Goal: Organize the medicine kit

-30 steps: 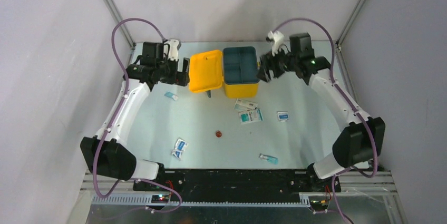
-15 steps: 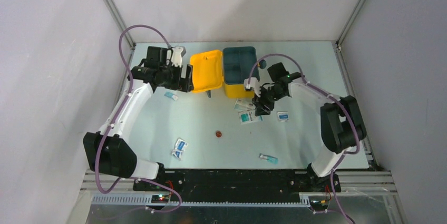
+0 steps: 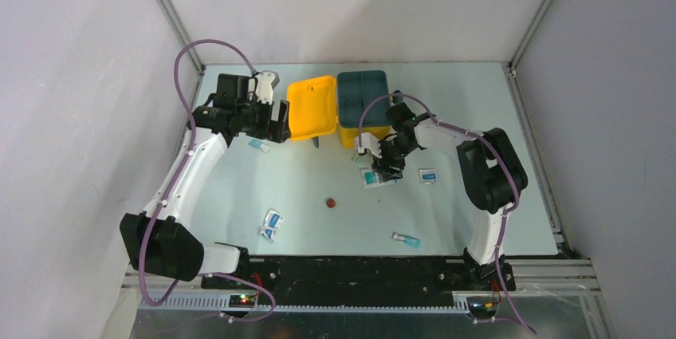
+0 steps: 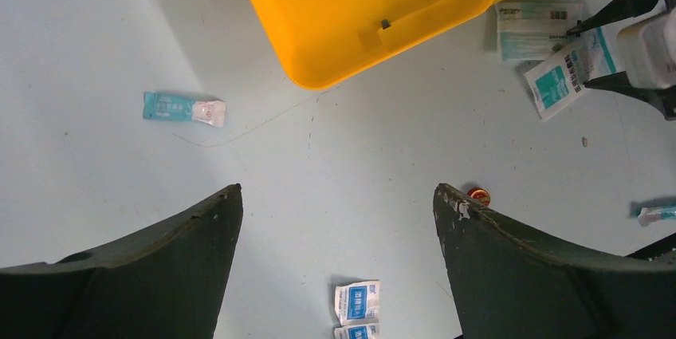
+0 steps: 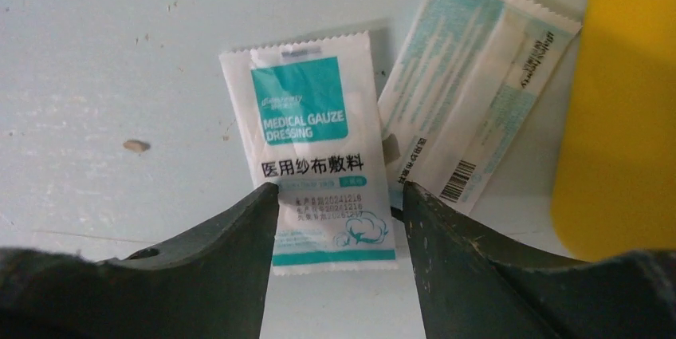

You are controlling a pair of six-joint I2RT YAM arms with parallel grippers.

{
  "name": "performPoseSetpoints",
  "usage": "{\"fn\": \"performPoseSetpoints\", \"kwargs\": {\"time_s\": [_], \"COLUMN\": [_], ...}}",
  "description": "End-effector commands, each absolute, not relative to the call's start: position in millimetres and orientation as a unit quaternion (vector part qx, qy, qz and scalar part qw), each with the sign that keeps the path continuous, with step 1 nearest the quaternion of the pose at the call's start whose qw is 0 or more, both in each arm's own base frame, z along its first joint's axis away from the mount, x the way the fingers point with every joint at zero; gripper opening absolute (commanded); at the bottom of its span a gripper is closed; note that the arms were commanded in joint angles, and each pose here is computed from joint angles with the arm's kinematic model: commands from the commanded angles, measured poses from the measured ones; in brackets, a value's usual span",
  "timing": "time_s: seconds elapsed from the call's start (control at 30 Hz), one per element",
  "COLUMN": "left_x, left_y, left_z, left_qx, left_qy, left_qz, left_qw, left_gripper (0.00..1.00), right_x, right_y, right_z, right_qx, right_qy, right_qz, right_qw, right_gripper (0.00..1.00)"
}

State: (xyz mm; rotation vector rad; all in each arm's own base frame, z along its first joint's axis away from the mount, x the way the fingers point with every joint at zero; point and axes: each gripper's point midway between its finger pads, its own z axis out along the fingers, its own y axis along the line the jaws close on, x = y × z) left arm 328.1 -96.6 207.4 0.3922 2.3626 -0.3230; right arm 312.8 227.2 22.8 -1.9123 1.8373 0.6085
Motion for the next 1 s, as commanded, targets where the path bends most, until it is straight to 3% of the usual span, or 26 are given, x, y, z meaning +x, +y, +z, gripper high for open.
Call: {"fn": "performPoseSetpoints", "kwargs": {"time_s": [0.0, 0.1, 0.2, 0.4, 0.63, 0.97], "left_x": [333.8, 337.9, 340.4, 340.5, 343.8, 349.6], "left_y": [-98.3, -99.2, -100.3, -102.1, -104.5, -106.4], "left_z": [223.4, 224.1, 225.2, 223.7, 223.3, 220.0], "left_qx": [0.165, 0.164, 0.164, 0.160, 0.158, 0.156], "left_qy": [0.901, 0.901, 0.900, 0.901, 0.902, 0.904], "left_qz": [-0.129, -0.130, -0.132, -0.138, -0.143, -0.146], "left_qw": [0.380, 0.380, 0.381, 0.378, 0.375, 0.369], "left_gripper": [0.93, 0.93, 0.93, 0.93, 0.93, 0.92], "right_x": [309.1, 303.7, 297.4, 299.7, 303.4, 326.3], "right_y": [230.0, 226.5, 223.7, 221.2, 224.0, 255.4], "right_z": [8.7, -1.2, -6.2, 28.7, 111.1, 233.0], "right_qx": [-0.735, -0.744, -0.746, -0.727, -0.685, -0.611], "right_qy": [0.630, 0.630, 0.633, 0.648, 0.657, 0.641], "right_qz": [0.185, 0.176, 0.177, 0.179, 0.212, 0.301], "right_qw": [0.170, 0.136, 0.110, 0.137, 0.233, 0.354], "right_gripper": [0.63, 0.54, 0.38, 0.09, 0.00, 0.00]}}
